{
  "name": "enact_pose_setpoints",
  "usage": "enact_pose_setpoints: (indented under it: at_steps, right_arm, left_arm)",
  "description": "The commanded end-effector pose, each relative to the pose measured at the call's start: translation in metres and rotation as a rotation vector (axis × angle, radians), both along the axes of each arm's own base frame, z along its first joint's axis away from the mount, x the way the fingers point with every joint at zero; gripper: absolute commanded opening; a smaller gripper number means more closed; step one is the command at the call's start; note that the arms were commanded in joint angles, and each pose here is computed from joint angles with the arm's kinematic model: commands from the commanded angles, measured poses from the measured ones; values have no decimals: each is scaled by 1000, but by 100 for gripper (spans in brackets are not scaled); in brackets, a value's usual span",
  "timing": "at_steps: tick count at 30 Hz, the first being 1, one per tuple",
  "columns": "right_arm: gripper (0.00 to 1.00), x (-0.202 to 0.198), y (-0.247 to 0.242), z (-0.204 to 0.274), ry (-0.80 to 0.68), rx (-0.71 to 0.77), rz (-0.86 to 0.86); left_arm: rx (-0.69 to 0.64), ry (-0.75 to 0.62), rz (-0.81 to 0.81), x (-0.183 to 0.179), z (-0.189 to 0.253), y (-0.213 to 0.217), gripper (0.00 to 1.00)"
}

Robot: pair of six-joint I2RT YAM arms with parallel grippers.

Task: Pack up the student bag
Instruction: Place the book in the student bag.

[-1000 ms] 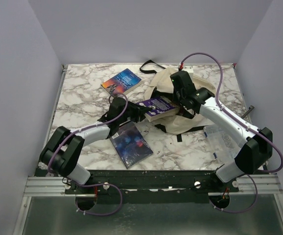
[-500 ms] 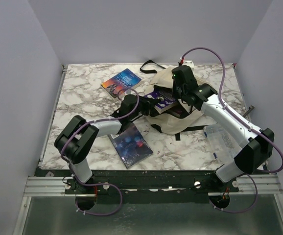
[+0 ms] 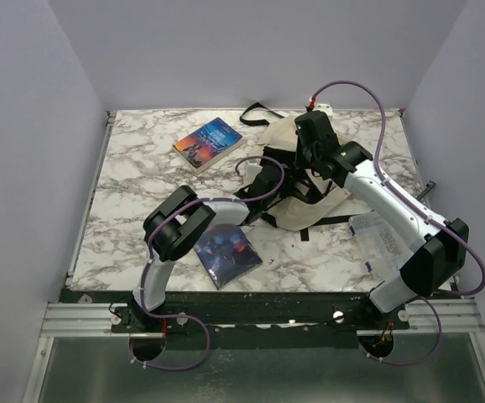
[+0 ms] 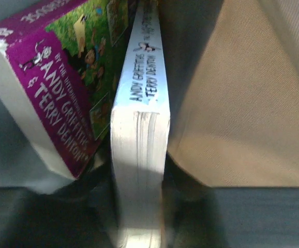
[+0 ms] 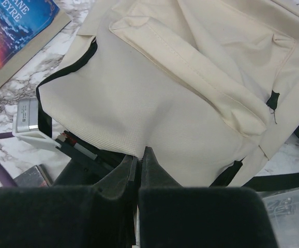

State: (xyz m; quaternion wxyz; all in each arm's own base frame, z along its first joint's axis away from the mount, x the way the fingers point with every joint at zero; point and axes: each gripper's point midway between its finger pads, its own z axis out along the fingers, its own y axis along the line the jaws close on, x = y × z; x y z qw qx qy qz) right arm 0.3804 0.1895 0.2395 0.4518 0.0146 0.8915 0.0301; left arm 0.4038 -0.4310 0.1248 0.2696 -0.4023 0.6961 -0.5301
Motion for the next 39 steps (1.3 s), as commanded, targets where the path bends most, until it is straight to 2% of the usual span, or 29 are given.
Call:
enact_pose_setpoints:
  at_steps: [1, 2, 4, 7, 10, 14, 17, 21, 23, 25, 27, 29, 33, 39]
  right_arm:
    - [0, 3, -3, 10, -21, 28, -8]
    - [1, 2, -5, 10, -22, 28, -10]
    - [1, 2, -10, 7, -23, 29, -16]
    - [1, 3, -12, 9, -25, 40, -12]
    - [1, 3, -12, 14, -33, 45, -12]
    - [1, 3, -9, 20, -43, 65, -1]
    - [0, 2, -5, 20, -35, 85, 8]
    - [1, 3, -3, 17, -28, 96, 9]
    - [0, 3, -3, 14, -16, 84, 9]
    - [1, 2, -6, 14, -12, 74, 2]
    - [1, 2, -9, 14, -22, 74, -3]
    - [0, 3, -9, 14, -25, 75, -3]
    - [0, 4, -14, 14, -28, 65, -9]
    - [1, 2, -20, 15, -29, 63, -17]
  left_arm:
    - [31, -10, 98, 26, 17, 12, 48]
    - [39, -3, 75, 22, 17, 13, 58]
    - [59, 17, 30, 9, 14, 15, 70]
    - [71, 31, -51, -10, 16, 13, 71]
    - [84, 38, -79, -23, 18, 18, 66]
    - [108, 61, -82, -25, 12, 19, 45]
    - [119, 82, -74, -17, 12, 4, 35]
    - [149, 104, -38, 23, 5, -28, 34]
    - [135, 141, -48, 24, 3, -34, 34]
    - [164, 113, -55, 16, 12, -29, 40]
    - [194, 119, -55, 6, 12, -17, 54]
    - [202, 159, -54, -6, 2, -3, 62]
    - [232, 141, -87, -18, 7, 8, 68]
    - [250, 131, -108, -34, 12, 20, 68]
